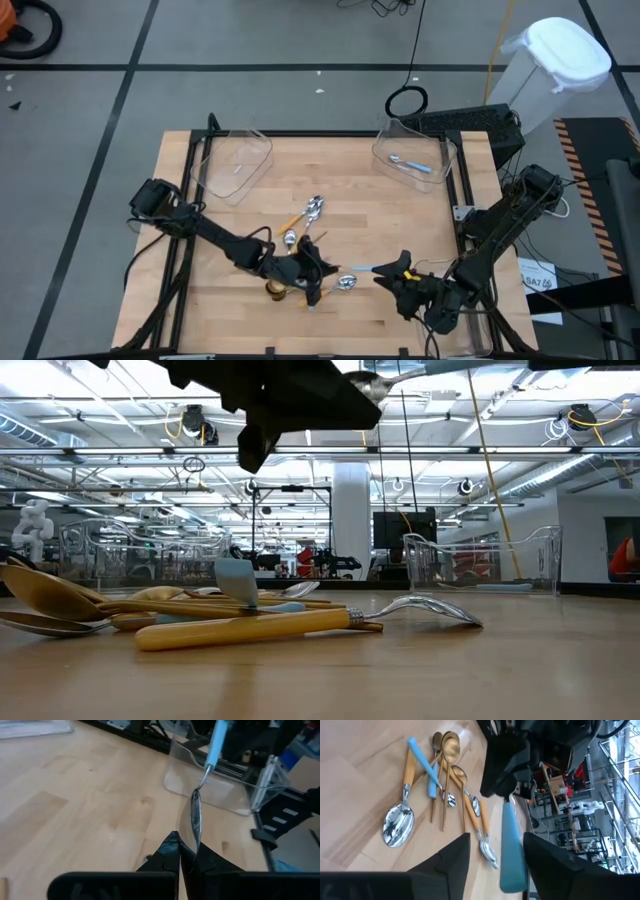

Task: Sort silverware by color (type)
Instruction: Put the blue spoon into the top right transparent bin

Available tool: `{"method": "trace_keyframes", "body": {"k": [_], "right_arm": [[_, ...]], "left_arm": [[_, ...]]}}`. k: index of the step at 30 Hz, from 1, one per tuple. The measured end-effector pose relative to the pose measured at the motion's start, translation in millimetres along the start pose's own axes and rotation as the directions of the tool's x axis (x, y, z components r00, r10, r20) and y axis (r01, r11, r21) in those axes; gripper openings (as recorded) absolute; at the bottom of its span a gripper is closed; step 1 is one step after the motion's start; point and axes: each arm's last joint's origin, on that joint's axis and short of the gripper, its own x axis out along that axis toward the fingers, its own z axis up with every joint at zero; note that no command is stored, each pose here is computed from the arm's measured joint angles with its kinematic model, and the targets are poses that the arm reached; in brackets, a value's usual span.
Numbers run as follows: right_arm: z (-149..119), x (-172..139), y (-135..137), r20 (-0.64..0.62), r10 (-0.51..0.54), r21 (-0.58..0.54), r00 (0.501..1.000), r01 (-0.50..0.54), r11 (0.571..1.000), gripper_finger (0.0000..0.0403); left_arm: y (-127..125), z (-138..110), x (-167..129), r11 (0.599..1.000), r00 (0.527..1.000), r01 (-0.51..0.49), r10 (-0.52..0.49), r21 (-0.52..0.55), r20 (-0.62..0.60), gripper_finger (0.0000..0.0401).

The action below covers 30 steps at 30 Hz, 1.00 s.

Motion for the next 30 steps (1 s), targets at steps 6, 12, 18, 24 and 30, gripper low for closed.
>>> {"method": "trace_keyframes", "body": {"k": [6,12,18,24,30], "right_arm": [[0,0,0,0.000,0.000,-0.018,1.000,0.000,1.000,0.0139],[0,0,0,0.003,0.004,-0.016,1.000,-0.004,1.000,0.0103],[2,0,0,0.019,0.022,-0.047,1.000,-0.021,0.999,0.0098],[3,0,0,0.032,0.029,-0.066,0.999,-0.027,0.997,0.0124],[3,0,0,0.032,0.027,-0.090,0.999,-0.024,0.996,0.0120]], "left_arm": [[-6,-4,-3,0.999,1.000,0.018,-0.019,-0.038,-0.007,0.0005],[-10,-6,-5,0.997,1.000,0.017,-0.018,-0.074,-0.005,0.0005],[-11,-10,-3,0.996,1.000,0.013,-0.013,-0.092,0.000,0.0005],[-10,-16,3,0.994,1.000,0.022,-0.022,-0.103,0.003,0.0005],[-12,-14,3,0.993,0.999,0.051,-0.050,-0.104,0.015,0.0005]]}}
